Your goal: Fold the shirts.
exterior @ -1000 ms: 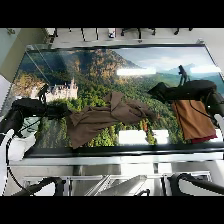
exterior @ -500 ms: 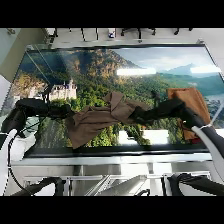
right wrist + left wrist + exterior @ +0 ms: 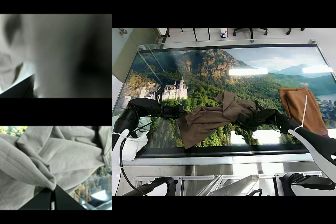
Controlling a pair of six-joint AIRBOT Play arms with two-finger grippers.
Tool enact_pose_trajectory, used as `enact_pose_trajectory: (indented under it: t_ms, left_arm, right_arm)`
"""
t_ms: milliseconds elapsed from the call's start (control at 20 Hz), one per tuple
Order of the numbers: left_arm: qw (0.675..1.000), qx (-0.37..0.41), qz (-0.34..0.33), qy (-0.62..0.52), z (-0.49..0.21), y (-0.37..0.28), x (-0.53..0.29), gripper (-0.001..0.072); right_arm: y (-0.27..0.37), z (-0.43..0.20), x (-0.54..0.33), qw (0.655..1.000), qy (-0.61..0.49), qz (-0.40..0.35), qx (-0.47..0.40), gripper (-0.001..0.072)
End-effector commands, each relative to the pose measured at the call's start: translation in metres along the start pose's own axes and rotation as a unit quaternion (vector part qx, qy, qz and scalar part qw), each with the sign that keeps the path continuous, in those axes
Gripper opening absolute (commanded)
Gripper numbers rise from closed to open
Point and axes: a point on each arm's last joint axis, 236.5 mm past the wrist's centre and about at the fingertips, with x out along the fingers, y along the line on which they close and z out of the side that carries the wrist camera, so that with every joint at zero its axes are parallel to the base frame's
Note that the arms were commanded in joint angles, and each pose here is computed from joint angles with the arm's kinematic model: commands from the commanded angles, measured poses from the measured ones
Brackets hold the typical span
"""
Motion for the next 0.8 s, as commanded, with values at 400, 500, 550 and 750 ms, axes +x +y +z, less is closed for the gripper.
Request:
enact_pose_trajectory:
  t_ms: [400, 500, 550, 750]
  left_arm:
    - [1.0, 0.014, 0.0, 0.002, -0.001, 0.0, 0.0, 0.0016]
    - [1.0, 0.02, 0.0, 0.002, -0.001, 0.0, 0.0, 0.0016]
    - [1.0, 0.021, 0.0, 0.002, -0.001, 0.0, 0.0, 0.0016]
    - [1.0, 0.025, 0.001, 0.0, 0.0, 0.0, 0.0, 0.0016]
  right_arm:
    - [-0.017, 0.064, -0.013, 0.992, -0.108, 0.001, 0.06, 0.0461]
    - [-0.016, 0.064, -0.014, 0.993, -0.107, 0.001, 0.058, 0.0047]
    - [-0.016, 0.064, -0.014, 0.993, -0.107, 0.001, 0.057, 0.0023]
    - [-0.011, 0.065, -0.017, 0.993, -0.11, 0.005, 0.051, 0.0023]
